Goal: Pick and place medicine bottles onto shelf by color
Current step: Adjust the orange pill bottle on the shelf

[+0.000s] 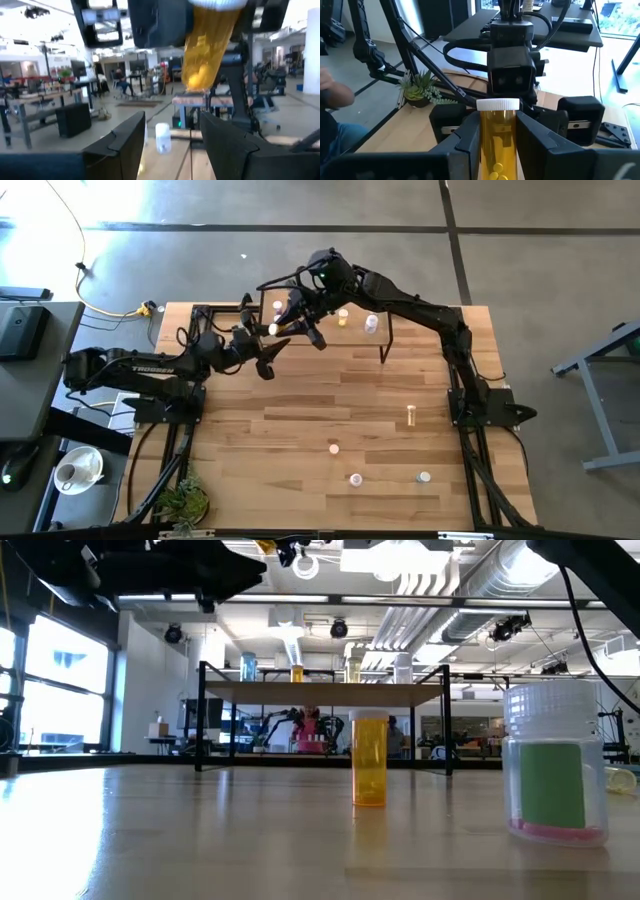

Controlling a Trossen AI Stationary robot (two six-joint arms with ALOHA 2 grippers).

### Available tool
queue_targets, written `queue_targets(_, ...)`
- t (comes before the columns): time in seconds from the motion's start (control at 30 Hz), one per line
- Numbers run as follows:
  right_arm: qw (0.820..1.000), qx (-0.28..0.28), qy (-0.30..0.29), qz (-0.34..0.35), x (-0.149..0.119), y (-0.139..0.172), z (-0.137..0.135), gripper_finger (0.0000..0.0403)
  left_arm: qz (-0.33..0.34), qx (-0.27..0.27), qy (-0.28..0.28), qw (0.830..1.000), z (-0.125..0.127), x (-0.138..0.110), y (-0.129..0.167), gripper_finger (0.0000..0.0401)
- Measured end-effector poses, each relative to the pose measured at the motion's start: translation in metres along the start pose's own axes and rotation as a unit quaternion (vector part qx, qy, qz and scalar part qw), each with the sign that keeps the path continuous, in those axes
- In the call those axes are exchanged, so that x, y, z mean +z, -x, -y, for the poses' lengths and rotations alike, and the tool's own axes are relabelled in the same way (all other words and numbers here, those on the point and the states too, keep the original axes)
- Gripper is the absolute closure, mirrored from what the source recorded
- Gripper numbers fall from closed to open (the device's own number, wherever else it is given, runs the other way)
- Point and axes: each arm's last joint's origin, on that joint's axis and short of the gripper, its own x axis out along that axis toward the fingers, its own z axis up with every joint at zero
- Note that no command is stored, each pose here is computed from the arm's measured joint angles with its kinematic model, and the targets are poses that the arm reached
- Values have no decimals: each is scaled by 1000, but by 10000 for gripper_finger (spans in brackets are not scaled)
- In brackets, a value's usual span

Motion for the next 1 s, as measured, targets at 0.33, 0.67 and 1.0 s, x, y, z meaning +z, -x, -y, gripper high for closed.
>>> queue_targets(0.33,1000,-6,18,20,5,0,1,315,56,-13,16,998,0,12,-3,217)
queue_targets(0.67,999,-6,32,30,8,-4,-2,315,86,-10,17,996,-1,23,-6,217)
queue_targets(1.0,999,-9,35,30,8,-5,-3,315,85,-12,4,996,-1,23,-6,274)
